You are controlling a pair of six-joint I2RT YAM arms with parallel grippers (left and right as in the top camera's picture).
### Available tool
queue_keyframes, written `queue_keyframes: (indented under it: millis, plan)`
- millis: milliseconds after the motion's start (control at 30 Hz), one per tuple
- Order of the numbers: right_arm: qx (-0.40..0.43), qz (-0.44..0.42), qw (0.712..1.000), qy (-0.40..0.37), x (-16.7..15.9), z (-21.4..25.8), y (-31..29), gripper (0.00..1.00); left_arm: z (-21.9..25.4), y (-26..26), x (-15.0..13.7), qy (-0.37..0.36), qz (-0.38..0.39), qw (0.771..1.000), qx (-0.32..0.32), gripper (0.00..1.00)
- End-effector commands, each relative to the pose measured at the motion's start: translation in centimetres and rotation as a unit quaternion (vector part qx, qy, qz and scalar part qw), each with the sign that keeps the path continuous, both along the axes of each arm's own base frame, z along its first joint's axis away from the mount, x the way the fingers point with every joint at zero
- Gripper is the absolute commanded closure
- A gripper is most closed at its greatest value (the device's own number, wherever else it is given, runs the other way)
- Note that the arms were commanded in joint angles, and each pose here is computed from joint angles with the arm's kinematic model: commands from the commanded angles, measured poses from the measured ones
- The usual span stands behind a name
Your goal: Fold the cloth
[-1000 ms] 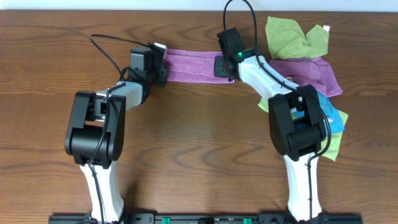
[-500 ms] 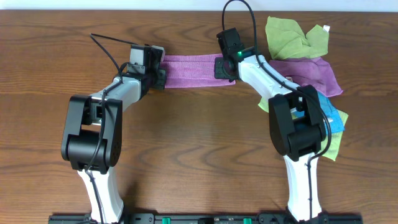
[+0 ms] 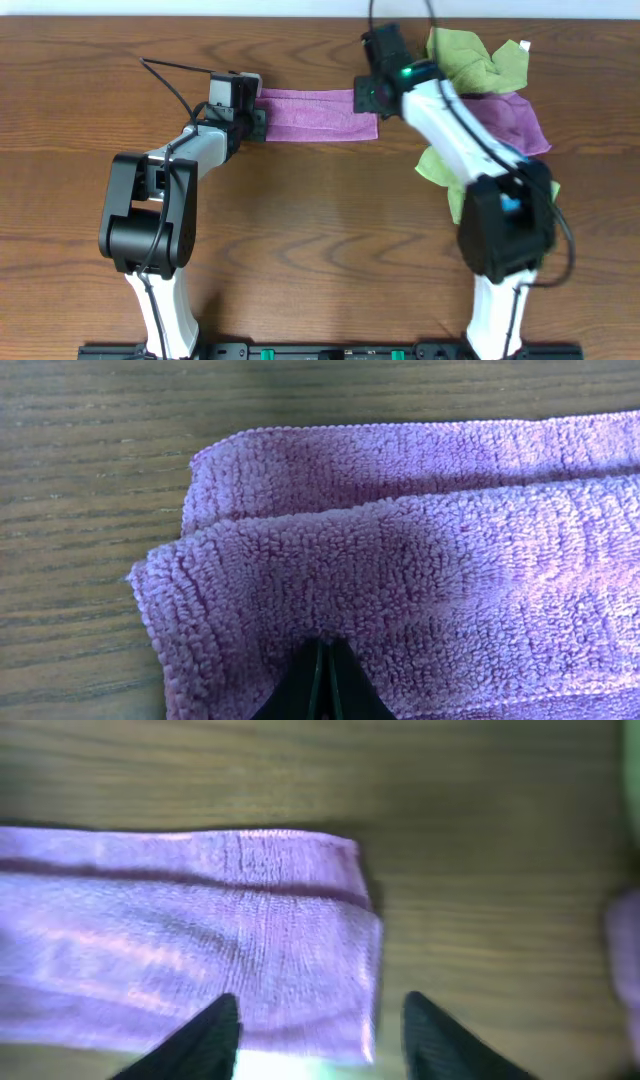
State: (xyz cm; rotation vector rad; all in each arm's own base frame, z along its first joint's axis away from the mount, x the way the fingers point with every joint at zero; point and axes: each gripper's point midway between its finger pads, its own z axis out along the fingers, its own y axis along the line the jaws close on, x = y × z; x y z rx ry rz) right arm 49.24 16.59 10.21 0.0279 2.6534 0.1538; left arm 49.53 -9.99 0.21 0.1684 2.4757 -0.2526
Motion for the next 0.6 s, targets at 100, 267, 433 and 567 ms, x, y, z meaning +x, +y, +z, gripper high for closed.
queue_keyframes:
  millis: [100, 267, 433, 567]
  plan:
    - [0.156, 0.032, 0.985, 0.067, -1.0, 0.5, -2.0, 0.38, -3.5, 1.1, -2.0, 0.046, 0.023, 0.999, 0.016, 0.94]
    - [0.267, 0.088, 0.955, 0.1, -1.6, -0.5, -1.7, 0.19, -3.5, 1.1, -2.0, 0.046, 0.023, 0.999, 0.016, 0.94]
    - [0.334, 0.106, 0.927, 0.133, -1.9, -2.8, -0.6, 0.2, -3.5, 1.1, -2.0, 0.047, 0.026, 0.998, 0.014, 0.94]
    - [0.346, 0.104, 0.919, 0.156, -2.2, -5.3, -0.1, 0.19, -3.5, 1.1, -2.0, 0.047, 0.026, 0.998, 0.014, 0.95]
